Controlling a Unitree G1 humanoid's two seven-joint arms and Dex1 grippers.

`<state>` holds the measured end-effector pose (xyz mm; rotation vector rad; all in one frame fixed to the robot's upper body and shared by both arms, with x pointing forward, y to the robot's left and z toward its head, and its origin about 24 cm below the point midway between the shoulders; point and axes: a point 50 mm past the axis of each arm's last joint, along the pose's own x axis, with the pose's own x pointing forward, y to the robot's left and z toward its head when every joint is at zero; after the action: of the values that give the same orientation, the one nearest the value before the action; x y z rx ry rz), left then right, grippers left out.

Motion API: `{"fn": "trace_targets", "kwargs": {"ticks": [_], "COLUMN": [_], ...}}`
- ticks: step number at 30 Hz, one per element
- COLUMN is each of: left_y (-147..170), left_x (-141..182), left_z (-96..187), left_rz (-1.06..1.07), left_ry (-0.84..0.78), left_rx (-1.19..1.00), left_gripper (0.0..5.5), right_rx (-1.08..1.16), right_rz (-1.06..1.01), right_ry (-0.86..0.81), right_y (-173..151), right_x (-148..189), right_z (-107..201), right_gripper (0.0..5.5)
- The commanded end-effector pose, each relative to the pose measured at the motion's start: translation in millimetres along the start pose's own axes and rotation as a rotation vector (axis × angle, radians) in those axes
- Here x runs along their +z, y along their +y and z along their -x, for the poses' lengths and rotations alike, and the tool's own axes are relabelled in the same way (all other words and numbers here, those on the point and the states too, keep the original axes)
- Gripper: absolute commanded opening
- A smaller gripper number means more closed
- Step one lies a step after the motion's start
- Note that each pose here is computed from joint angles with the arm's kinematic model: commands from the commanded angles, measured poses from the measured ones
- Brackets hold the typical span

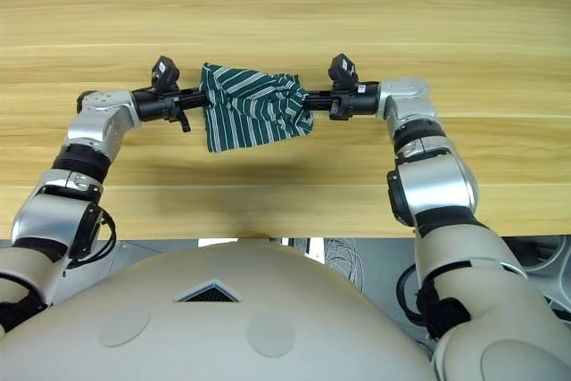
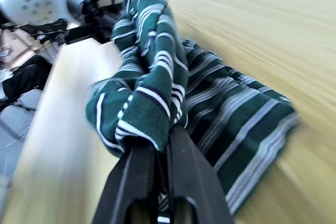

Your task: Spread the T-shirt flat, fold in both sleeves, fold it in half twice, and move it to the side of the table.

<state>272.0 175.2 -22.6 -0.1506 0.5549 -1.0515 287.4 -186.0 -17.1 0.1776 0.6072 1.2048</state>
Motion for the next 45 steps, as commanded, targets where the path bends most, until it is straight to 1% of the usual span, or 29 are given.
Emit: {"fn": "trace_targets", "kwargs": {"ticks": [1, 2, 3, 6, 7, 8, 11, 14, 16, 19, 21, 23, 25, 27, 30, 32, 34, 37, 39, 42, 45], "left_y": [6.2, 6.9, 7.5, 9.5, 10.3, 11.2, 12.4, 11.7, 11.9, 16.3, 21.1, 24.4, 27.3, 30.1, 34.6, 37.3, 38.1, 29.7, 19.2, 4.3, -7.7], "left_x": [-1.3, -3.2, -5.9, -12.7, -13.4, -13.5, -12.6, -11.9, -11.9, -4.0, -2.2, -7.1, -14.7, -19.1, -27.1, -26.7, -18.9, 5.3, 20.8, 32.3, 37.4], "left_z": [1.9, 2.3, 2.7, 4.3, 4.5, 4.5, 3.6, 0.1, -1.9, 3.1, 13.9, 25.0, 37.7, 48.8, 59.5, 64.7, 69.4, 73.2, 73.7, 70.4, 65.5], "left_rz": [-0.002, 0.003, 0.009, 0.033, 0.042, 0.051, 0.068, 0.117, 0.177, 0.287, 0.346, 0.396, 0.453, 0.494, 0.533, 0.533, 0.448, 0.215, 0.081, -0.027, -0.080], "left_ry": [0.011, 0.014, 0.019, 0.022, 0.019, 0.016, 0.004, -0.023, -0.054, -0.166, -0.243, -0.292, -0.346, -0.401, -0.460, -0.518, -0.585, -0.717, -0.794, -0.837, -0.840], "left_rx": [0.030, 0.034, 0.041, 0.073, 0.084, 0.092, 0.102, 0.104, 0.121, 0.163, 0.208, 0.251, 0.296, 0.336, 0.436, 0.495, 0.545, 0.556, 0.548, 0.515, 0.474], "left_gripper": [0.00, 0.00, 0.00, 0.00, 0.27, 0.38, 0.98, 1.36, 1.74, 2.30, 2.60, 3.00, 3.28, 3.71, 4.18, 4.47, 4.81, 4.81, 4.81, 4.81, 4.81], "right_rx": [-0.087, -0.100, -0.116, -0.164, -0.177, -0.187, -0.235, -0.293, -0.310, -0.316, -0.296, -0.300, -0.296, -0.260, -0.224, -0.158, -0.027, 0.208, 0.296, 0.339, 0.259], "right_rz": [-0.003, -0.011, -0.017, -0.039, -0.045, -0.049, -0.055, -0.048, -0.032, 0.037, 0.113, 0.169, 0.224, 0.270, 0.368, 0.441, 0.490, 0.525, 0.537, 0.532, 0.527], "right_ry": [-0.037, -0.044, -0.047, -0.071, -0.080, -0.083, -0.077, -0.073, -0.098, -0.156, -0.212, -0.252, -0.260, -0.258, -0.249, -0.261, -0.272, -0.243, -0.180, -0.076, 0.032], "right_y": [-7.5, -8.1, -9.0, -12.0, -12.8, -13.5, -15.7, -18.2, -19.0, -18.9, -16.5, -15.4, -13.2, -9.2, -3.6, 3.0, 13.1, 30.3, 36.6, 38.5, 34.7], "right_x": [13.7, 13.6, 13.4, 14.5, 15.1, 15.2, 13.8, 13.4, 16.7, 24.2, 29.6, 33.8, 35.7, 36.4, 38.8, 37.9, 32.2, 22.7, 21.7, 23.3, 26.4], "right_z": [1.0, 1.3, 1.7, 4.2, 5.2, 5.9, 6.5, 5.5, 4.6, 6.2, 7.8, 10.1, 7.1, 1.0, -3.8, -2.8, -2.2, -7.3, -19.3, -37.6, -59.4], "right_gripper": [0.03, 0.03, 0.41, 0.94, 1.07, 1.27, 1.88, 2.34, 2.76, 3.37, 3.41, 3.41, 3.41, 3.41, 3.41, 3.41, 3.41, 3.41, 3.41, 3.41, 3.41]}}
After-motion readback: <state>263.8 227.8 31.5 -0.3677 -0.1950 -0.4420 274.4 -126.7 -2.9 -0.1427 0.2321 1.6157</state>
